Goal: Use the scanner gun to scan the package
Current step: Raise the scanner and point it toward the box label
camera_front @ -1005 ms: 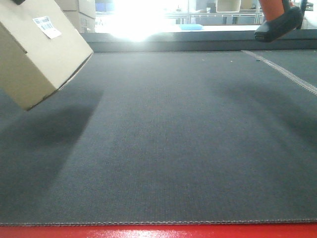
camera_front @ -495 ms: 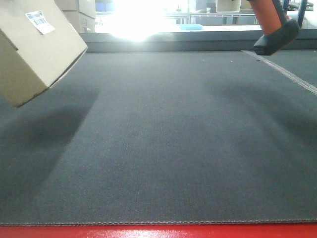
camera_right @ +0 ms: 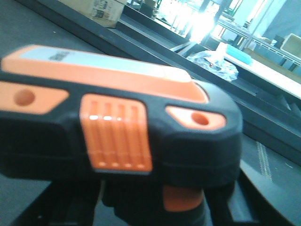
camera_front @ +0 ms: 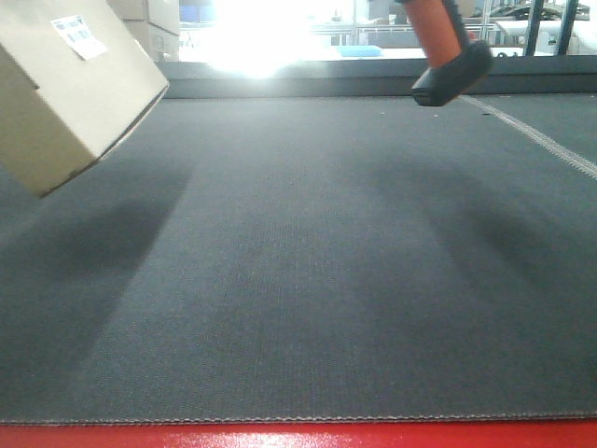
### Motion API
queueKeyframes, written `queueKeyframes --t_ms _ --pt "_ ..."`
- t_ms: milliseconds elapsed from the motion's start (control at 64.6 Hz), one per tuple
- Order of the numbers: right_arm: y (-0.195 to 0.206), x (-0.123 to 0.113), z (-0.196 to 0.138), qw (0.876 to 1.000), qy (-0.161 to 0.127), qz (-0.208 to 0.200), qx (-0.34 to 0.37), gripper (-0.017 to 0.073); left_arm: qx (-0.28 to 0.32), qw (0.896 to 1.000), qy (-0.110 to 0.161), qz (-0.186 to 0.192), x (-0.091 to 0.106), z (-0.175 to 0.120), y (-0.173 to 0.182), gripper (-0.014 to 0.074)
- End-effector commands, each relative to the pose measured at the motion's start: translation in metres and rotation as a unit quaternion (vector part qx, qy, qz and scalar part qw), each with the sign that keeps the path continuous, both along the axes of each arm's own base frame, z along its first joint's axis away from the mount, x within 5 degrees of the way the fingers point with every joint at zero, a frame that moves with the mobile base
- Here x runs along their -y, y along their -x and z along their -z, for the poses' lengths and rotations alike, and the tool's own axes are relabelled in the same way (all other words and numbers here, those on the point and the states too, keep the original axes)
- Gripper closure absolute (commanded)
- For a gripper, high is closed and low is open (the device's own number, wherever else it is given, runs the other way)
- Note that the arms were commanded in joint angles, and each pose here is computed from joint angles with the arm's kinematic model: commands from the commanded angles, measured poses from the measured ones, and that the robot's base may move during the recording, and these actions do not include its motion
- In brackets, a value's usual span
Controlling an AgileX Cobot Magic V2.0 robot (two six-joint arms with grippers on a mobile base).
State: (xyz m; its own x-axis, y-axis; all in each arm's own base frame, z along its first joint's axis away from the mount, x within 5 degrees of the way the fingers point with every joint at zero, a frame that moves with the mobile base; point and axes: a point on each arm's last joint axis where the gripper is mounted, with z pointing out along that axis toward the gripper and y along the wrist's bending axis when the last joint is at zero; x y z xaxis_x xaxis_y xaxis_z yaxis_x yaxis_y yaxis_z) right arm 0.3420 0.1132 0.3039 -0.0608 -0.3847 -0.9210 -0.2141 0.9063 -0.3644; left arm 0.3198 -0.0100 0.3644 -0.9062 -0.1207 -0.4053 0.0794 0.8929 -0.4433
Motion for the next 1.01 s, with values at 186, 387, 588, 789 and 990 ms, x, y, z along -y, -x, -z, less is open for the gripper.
queueKeyframes --t_ms 186,387,588,789,990 --pt "-0.004 0.0 -0.019 0.998 0.005 0.023 0.061 0.0713 0.015 1.0 0.026 0.003 0.005 -0.008 0.003 0.0705" --pt "-0.006 0.009 -0.021 0.996 0.024 0.059 0.068 0.0713 0.014 1.0 0.019 0.003 0.004 -0.007 0.003 0.0705" --pt "-0.006 0.009 -0.02 0.996 0.024 0.059 0.066 0.0713 0.014 1.0 0.018 0.003 0.003 -0.007 0.003 0.0705" --pt "-0.004 0.012 -0.022 0.996 -0.015 0.076 0.051 0.0713 0.014 1.0 0.018 0.003 0.003 -0.007 0.003 0.0705" --pt "0.007 0.022 -0.032 0.984 -0.129 0.118 0.019 0.0713 0.014 1.0 0.018 0.003 0.003 -0.007 0.003 0.0705"
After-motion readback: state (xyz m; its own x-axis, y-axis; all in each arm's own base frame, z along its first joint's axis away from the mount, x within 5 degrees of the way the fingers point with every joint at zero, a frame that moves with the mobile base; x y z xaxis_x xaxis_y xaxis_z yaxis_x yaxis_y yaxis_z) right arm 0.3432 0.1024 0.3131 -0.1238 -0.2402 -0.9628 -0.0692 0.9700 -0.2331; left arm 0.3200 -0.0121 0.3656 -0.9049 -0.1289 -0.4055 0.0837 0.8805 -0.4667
